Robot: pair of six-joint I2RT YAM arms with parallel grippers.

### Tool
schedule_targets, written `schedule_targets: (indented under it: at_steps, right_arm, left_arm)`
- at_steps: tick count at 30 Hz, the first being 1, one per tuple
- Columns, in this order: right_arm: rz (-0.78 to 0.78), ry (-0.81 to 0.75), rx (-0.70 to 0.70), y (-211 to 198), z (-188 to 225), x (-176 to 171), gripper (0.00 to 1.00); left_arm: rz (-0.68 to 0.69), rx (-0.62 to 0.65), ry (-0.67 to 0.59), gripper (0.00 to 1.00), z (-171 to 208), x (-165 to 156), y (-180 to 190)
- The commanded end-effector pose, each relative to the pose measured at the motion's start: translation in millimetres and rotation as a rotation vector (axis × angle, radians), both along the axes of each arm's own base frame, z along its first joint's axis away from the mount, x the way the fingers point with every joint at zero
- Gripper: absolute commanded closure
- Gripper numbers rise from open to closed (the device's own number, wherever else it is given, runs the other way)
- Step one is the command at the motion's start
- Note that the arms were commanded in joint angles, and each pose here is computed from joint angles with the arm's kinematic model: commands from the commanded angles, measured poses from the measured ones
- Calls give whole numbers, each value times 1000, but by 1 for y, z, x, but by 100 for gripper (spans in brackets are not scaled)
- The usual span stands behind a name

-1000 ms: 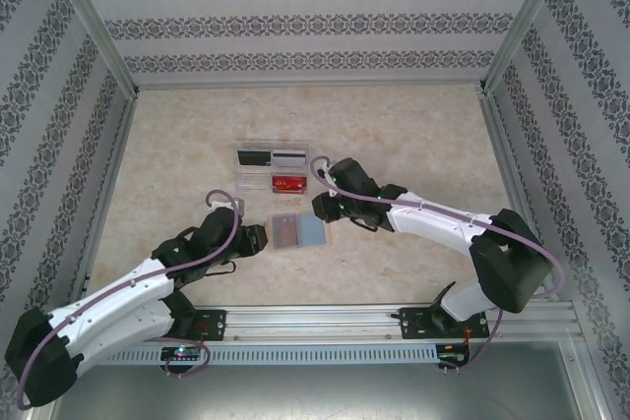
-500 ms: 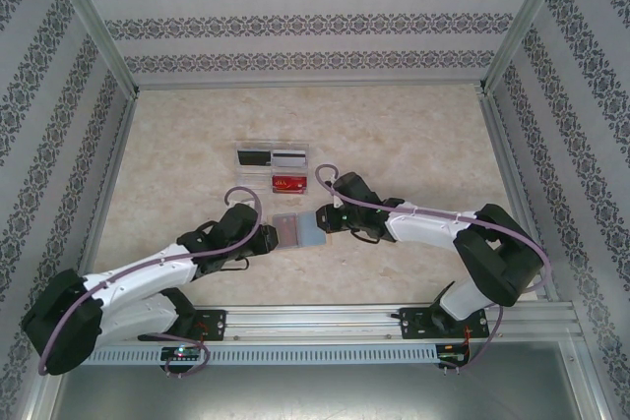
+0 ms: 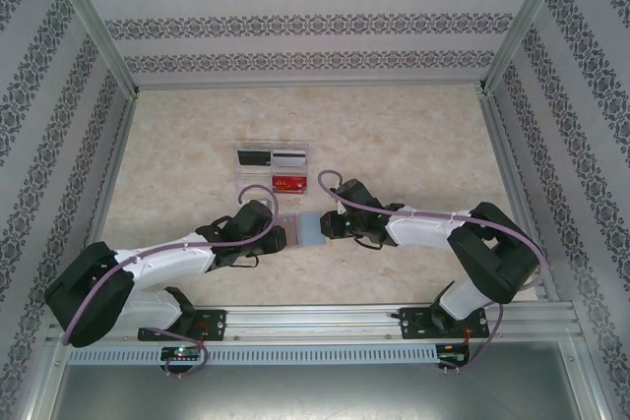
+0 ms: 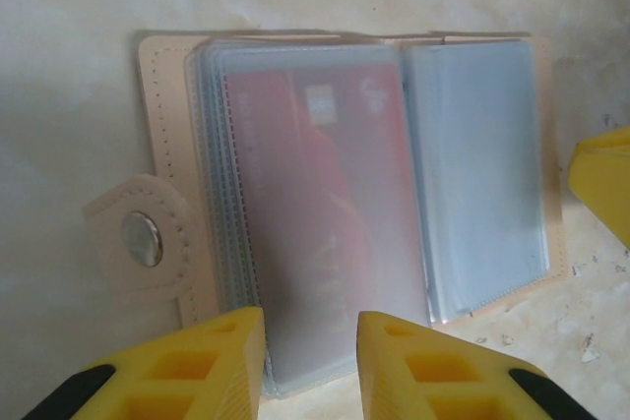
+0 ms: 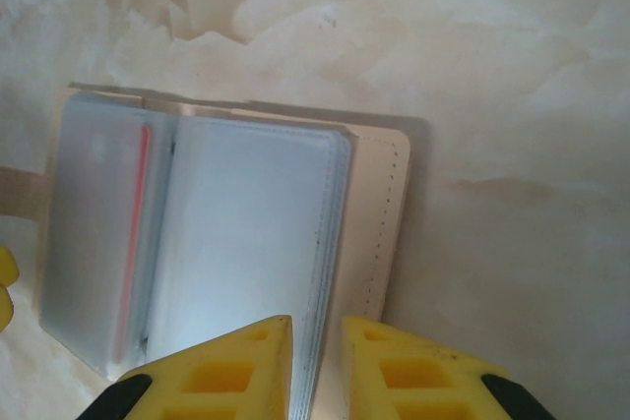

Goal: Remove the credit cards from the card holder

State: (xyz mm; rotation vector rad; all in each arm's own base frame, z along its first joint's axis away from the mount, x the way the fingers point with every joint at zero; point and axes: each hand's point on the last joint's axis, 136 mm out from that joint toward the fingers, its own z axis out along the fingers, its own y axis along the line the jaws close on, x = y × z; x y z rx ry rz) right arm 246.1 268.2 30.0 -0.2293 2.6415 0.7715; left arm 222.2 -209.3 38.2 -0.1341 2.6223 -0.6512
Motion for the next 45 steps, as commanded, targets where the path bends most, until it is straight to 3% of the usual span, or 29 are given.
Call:
schedule_targets:
  at_steps: [1, 25, 36, 45]
  right_arm:
    - [-6, 13, 25, 2, -4, 0, 78]
    - [11, 41, 46, 8, -11, -3, 78]
    - [17, 43, 53, 9, -11, -4, 77]
    - [18, 47, 56, 9, -11, -5, 77]
  left_arm:
    - [-15, -34, -25, 69, 8, 7, -14]
    - [-73, -44, -36, 66, 17, 13, -44]
    - [18, 124, -60, 57, 13, 9, 2]
    - [23, 175, -9, 55, -6, 10, 4]
